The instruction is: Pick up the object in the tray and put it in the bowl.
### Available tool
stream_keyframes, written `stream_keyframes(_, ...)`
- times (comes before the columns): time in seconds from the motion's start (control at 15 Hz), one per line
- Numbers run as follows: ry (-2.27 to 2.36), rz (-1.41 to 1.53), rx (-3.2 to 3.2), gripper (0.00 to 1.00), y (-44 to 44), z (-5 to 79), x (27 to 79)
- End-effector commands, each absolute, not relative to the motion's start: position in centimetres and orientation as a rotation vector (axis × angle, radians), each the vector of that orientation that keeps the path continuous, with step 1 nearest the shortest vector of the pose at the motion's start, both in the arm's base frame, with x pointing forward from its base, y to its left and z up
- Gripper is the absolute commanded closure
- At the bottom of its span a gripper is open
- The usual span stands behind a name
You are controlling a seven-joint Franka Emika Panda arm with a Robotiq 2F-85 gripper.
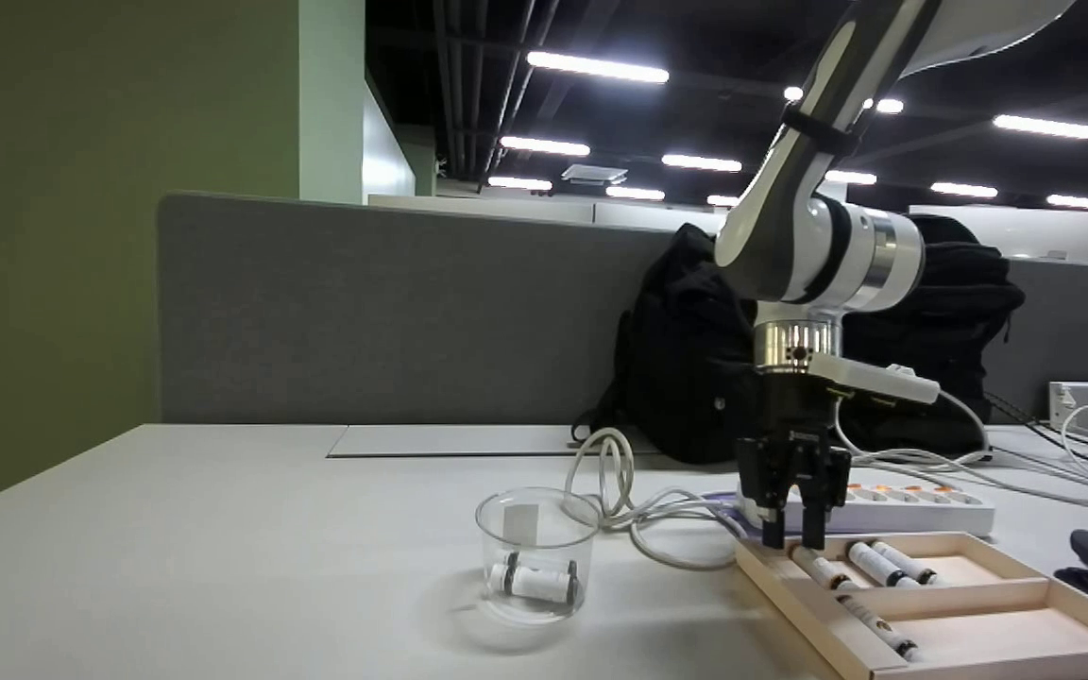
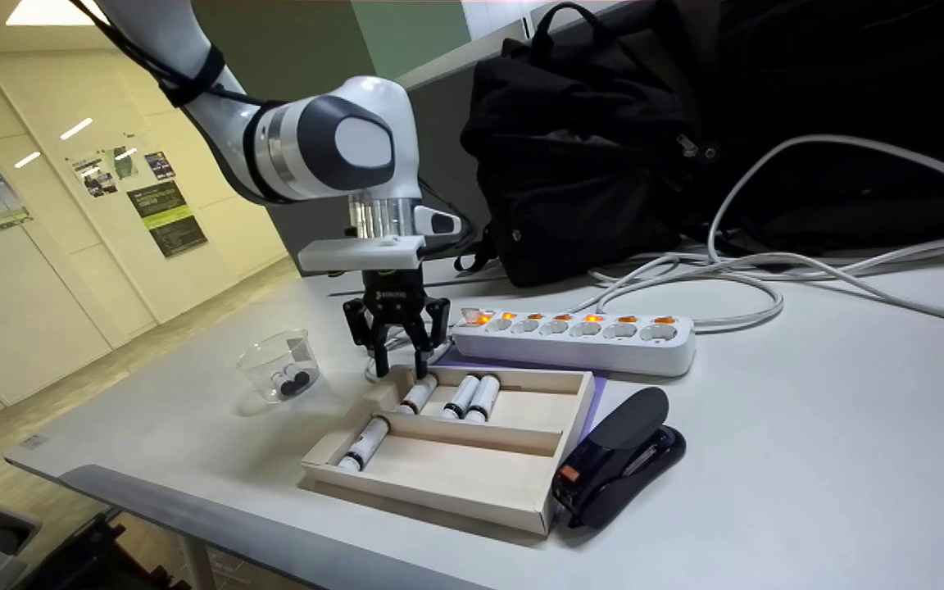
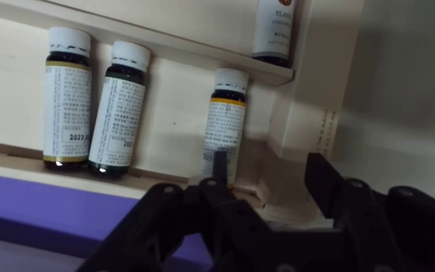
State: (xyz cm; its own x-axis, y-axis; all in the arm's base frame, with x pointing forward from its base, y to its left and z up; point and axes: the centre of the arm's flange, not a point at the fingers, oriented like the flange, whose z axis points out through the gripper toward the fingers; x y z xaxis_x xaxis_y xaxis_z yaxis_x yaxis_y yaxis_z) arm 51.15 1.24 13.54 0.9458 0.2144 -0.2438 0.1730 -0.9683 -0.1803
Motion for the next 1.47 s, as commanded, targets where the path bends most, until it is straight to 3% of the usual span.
stream_keyframes(0.0, -0.241, 0.413, -2.908, 0.74, 0.2, 13.4, 50.5)
stream_keyframes(0.2, -0.206, 0.443, -2.889, 0.94, -0.6, 12.9, 50.1)
stream_keyframes(0.27, -0.197, 0.459, -2.883, 0.88, -0.8, 12.7, 49.8)
stream_keyframes(0.33, -0.193, 0.473, -2.879, 0.68, -1.0, 12.6, 49.6)
stream_keyframes(0.53, -0.179, 0.499, -2.87, 0.57, -1.2, 12.5, 49.1)
stream_keyframes(1.07, -0.153, 0.59, -2.852, 0.01, -1.8, 11.3, 47.4)
stream_keyframes(1.2, -0.151, 0.602, -2.853, 0.0, -1.9, 11.0, 47.0)
stream_keyframes(1.27, -0.152, 0.603, -2.859, 0.31, -2.0, 10.8, 46.9)
stream_keyframes(1.4, -0.144, 0.609, -2.858, 0.28, -2.1, 10.7, 46.7)
